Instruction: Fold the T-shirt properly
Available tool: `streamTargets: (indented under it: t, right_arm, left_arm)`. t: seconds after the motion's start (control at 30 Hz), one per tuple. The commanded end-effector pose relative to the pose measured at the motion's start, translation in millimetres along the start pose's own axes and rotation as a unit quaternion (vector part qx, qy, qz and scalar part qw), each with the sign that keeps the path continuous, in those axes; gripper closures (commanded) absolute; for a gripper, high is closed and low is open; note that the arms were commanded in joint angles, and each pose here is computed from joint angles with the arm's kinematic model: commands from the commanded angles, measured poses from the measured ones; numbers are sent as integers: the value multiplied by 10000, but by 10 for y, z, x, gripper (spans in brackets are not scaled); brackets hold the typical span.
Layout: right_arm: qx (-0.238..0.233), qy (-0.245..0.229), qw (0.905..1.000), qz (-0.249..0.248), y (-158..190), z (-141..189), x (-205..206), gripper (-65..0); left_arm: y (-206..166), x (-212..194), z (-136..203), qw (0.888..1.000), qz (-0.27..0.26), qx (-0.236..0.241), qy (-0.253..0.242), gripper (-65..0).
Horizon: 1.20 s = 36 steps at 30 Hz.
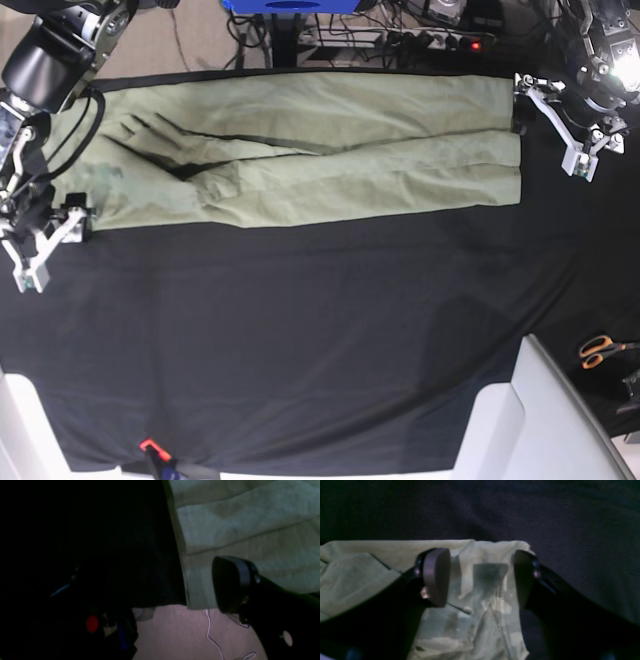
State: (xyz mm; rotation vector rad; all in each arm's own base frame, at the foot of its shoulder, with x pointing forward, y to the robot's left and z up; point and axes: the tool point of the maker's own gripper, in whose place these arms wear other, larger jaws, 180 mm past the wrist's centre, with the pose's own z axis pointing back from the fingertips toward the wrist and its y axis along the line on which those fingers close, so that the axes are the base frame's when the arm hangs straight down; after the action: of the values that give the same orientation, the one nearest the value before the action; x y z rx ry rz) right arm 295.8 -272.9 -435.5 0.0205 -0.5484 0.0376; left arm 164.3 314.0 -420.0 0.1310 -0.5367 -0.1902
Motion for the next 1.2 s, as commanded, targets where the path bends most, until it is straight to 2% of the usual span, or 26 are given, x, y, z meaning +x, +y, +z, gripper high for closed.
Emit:
streamTargets:
  t: [0.0,0.1,0.13,0.2,0.33,0.7,0.87,1.0,1.17]
  right_arm:
    - [-109,-245,9996,65,-84,83,139,-260]
    - [-3,-37,9998,175,38,46,64,-30]
    - [35,1,9998,198,74,30,54,0]
    - [126,67,9998,172,129,-25,6,-24]
    - [394,143,9991,-39,195,-213,-75,-21]
    - [406,-239,9983,-333,-184,-382,-49,-21]
    - [-159,-367,9951,-906,-486,-442,-61,-21]
    - [-833,-477,9861,-1358,-734,-416,-58,-21]
    - [-1047,-814,9832,-1256,-783,-277,104,-21]
  left_arm:
    - [74,72,38,9999,-66,84,-106,-640]
    - [76,77,37,9999,-70,90,-109,-640]
    - [76,77,37,9999,-70,90,-109,-640]
    - [76,77,37,9999,-70,90,-109,-640]
    - [79,69,35,9999,-76,97,-94,-640]
    - [69,-104,-38,9999,80,21,123,-640]
    - [75,-98,-37,9999,85,29,115,-640]
    - [77,-84,-37,9999,82,33,94,-640]
    - [93,16,-56,9999,97,52,-19,-638]
